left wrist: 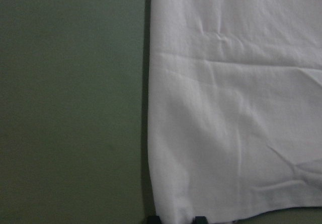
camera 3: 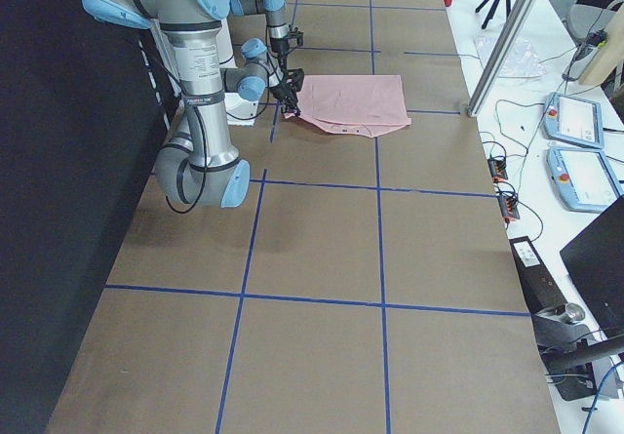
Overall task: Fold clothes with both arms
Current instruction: 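Grasp the shirt's near edge with both grippers, then lift the near edge with both grippers and fold it away from the robot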
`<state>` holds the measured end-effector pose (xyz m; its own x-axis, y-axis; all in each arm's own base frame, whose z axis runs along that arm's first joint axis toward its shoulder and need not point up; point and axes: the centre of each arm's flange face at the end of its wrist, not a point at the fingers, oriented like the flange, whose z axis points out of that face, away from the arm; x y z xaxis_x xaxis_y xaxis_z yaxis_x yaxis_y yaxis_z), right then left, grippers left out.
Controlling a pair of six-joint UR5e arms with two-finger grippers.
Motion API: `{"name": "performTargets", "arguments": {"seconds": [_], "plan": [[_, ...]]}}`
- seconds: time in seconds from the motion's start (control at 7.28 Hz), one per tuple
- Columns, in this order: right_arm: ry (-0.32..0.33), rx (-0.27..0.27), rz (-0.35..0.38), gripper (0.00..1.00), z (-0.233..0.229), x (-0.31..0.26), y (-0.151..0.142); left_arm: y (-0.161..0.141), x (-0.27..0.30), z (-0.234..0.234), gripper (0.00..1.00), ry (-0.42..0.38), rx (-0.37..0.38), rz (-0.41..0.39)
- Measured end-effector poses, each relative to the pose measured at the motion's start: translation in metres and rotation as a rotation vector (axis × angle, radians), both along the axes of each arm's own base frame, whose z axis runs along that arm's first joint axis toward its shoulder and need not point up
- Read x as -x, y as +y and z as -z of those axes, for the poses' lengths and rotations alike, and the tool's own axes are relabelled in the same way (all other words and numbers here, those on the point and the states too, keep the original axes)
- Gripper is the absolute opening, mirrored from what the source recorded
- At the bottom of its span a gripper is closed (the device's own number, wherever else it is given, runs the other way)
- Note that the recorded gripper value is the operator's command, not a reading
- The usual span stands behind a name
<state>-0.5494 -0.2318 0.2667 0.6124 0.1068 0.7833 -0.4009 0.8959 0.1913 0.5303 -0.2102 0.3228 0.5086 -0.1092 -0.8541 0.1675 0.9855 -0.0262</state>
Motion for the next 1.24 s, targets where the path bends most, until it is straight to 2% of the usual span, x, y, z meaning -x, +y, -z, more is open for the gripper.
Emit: {"name": "performTargets", "arguments": {"seconds": [0.27, 0.55, 0.69, 1.1, 1.24], "plan": [[-0.002, 0.0, 0.0, 0.0, 0.001, 0.0, 0.0, -0.001, 0.003, 0.002, 0.0, -0.012, -0.004, 0.0], [-0.021, -0.001, 0.002, 0.0, 0.01, -0.009, 0.001, -0.002, 0.021, 0.026, 0.0, -0.001, -0.006, 0.001], [-0.029, 0.0, 0.01, 0.0, 0.021, -0.023, 0.006, 0.003, 0.041, 0.052, 0.0, 0.003, 0.0, -0.013], [-0.041, 0.022, 0.084, 0.0, 0.088, -0.107, 0.053, 0.021, 0.116, 0.156, 0.0, 0.034, 0.032, -0.075], [-0.046, 0.028, 0.098, 0.0, 0.099, -0.127, 0.062, 0.023, 0.128, 0.178, 0.0, 0.037, 0.037, -0.084]]}}
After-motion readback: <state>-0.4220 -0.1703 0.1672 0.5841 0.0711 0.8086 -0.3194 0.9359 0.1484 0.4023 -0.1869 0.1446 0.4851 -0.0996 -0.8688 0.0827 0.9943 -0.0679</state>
